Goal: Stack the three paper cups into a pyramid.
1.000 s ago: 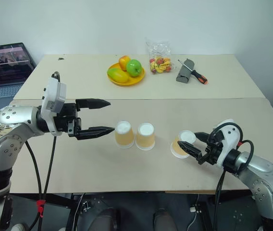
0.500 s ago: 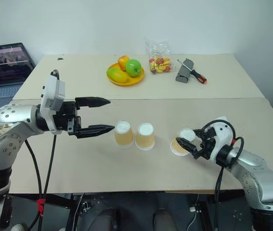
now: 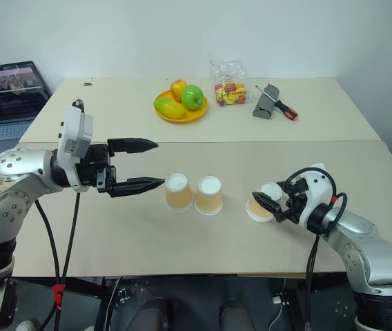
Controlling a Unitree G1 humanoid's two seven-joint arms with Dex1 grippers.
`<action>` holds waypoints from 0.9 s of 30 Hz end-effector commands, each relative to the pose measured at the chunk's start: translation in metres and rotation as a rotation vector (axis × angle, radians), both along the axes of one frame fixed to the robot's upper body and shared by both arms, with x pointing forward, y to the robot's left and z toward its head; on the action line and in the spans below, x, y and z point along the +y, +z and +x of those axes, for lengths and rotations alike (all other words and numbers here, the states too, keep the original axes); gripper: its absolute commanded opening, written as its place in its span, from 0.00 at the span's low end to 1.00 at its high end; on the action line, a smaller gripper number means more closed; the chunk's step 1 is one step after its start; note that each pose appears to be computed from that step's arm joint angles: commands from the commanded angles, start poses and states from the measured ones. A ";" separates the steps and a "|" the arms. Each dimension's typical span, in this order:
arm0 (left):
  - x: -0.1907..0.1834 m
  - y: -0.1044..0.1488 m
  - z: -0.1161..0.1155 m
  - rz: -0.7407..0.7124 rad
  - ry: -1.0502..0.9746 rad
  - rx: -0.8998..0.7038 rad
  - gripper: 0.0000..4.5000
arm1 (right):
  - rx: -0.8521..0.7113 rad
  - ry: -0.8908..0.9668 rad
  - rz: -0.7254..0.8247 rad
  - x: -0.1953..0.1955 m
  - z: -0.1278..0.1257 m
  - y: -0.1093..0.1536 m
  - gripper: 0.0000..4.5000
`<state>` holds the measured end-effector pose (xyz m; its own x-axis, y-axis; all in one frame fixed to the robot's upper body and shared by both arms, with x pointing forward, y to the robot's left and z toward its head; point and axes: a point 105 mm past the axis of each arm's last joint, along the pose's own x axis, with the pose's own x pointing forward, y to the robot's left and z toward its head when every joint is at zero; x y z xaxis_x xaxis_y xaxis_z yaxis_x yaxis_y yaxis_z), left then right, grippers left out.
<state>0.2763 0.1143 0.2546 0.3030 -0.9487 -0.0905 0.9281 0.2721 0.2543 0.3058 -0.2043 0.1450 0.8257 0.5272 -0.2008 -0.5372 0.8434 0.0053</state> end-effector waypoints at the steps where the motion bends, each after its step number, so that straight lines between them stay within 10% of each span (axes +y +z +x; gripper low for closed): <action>1: 0.000 0.012 -0.005 -0.002 -0.003 -0.059 1.00 | -0.063 0.032 0.006 0.008 0.001 0.016 0.63; 8: 0.003 0.008 -0.005 0.008 0.009 -0.048 1.00 | -0.118 0.110 -0.035 0.021 0.001 0.037 0.63; 19: 0.030 -0.009 0.009 -0.001 0.167 -0.076 1.00 | -0.281 0.646 -0.125 0.068 -0.015 0.151 0.63; 27: 0.033 -0.023 0.007 -0.007 0.194 -0.066 1.00 | -0.140 0.918 -0.185 0.126 0.007 0.130 0.63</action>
<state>0.2877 0.1478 0.2217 0.4805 -0.8725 -0.0882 0.8568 0.4457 0.2593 0.3050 -0.0832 0.2854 0.1292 0.9657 -0.2252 -0.9792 0.0884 -0.1826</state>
